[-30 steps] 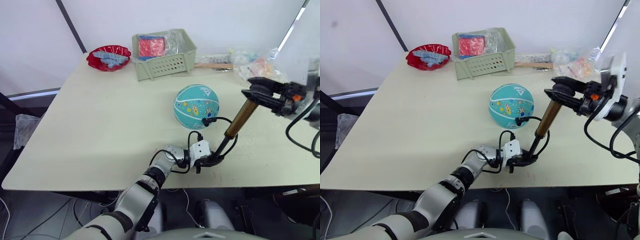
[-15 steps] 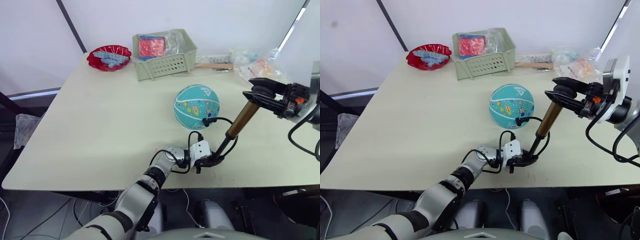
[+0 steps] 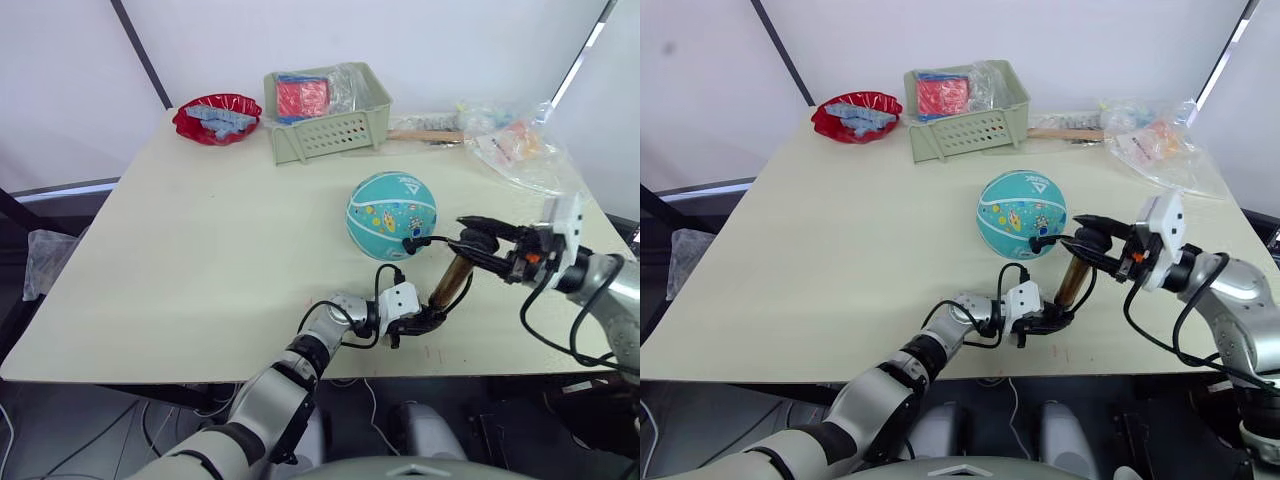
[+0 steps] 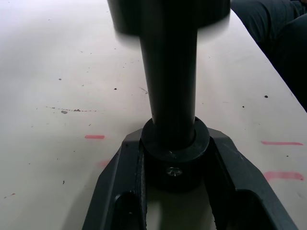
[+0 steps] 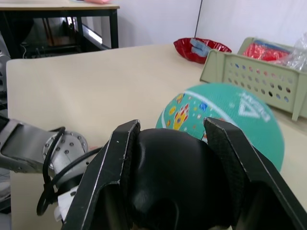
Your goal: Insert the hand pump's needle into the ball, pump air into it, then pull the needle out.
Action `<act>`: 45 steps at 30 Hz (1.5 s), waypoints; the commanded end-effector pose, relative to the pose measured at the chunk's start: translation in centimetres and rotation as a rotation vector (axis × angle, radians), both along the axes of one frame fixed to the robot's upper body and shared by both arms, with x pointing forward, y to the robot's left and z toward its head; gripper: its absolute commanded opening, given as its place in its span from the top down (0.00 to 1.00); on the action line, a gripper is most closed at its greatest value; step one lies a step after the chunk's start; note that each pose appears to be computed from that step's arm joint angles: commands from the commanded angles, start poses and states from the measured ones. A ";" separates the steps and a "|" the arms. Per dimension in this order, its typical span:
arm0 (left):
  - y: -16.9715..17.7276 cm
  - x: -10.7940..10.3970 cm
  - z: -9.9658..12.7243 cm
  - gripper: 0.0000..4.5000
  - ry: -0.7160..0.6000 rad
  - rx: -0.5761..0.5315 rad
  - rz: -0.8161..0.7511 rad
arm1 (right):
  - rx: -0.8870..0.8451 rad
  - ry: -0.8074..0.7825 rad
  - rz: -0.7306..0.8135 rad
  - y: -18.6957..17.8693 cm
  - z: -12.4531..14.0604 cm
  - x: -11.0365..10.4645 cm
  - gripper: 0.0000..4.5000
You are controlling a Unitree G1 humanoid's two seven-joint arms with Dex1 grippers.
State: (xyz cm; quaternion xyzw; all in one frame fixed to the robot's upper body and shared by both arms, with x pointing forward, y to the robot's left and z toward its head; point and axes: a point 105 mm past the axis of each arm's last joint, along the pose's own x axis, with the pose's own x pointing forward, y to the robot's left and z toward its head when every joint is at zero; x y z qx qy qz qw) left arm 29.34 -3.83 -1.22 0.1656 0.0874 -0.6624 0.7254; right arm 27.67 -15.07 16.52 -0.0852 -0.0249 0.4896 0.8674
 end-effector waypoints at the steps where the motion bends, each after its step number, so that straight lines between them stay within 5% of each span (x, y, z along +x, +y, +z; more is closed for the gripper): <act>1: 2.4 -1.7 -4.1 0.74 0.120 0.125 0.029 | -0.064 0.141 0.008 0.5 -4.5 -0.6 0.64; 10: 2.2 -1.7 -4.0 0.74 0.118 0.122 0.030 | -0.070 0.140 0.000 1.0 -5.4 -0.7 0.64; 36: 2.4 -1.9 -4.1 0.74 0.124 0.125 0.020 | 0.120 -0.202 -0.011 -2.9 12.4 -0.5 0.64; 45: 2.4 -1.9 -4.1 0.74 0.118 0.129 0.015 | 0.113 -0.217 -0.018 -3.2 14.0 -0.9 0.64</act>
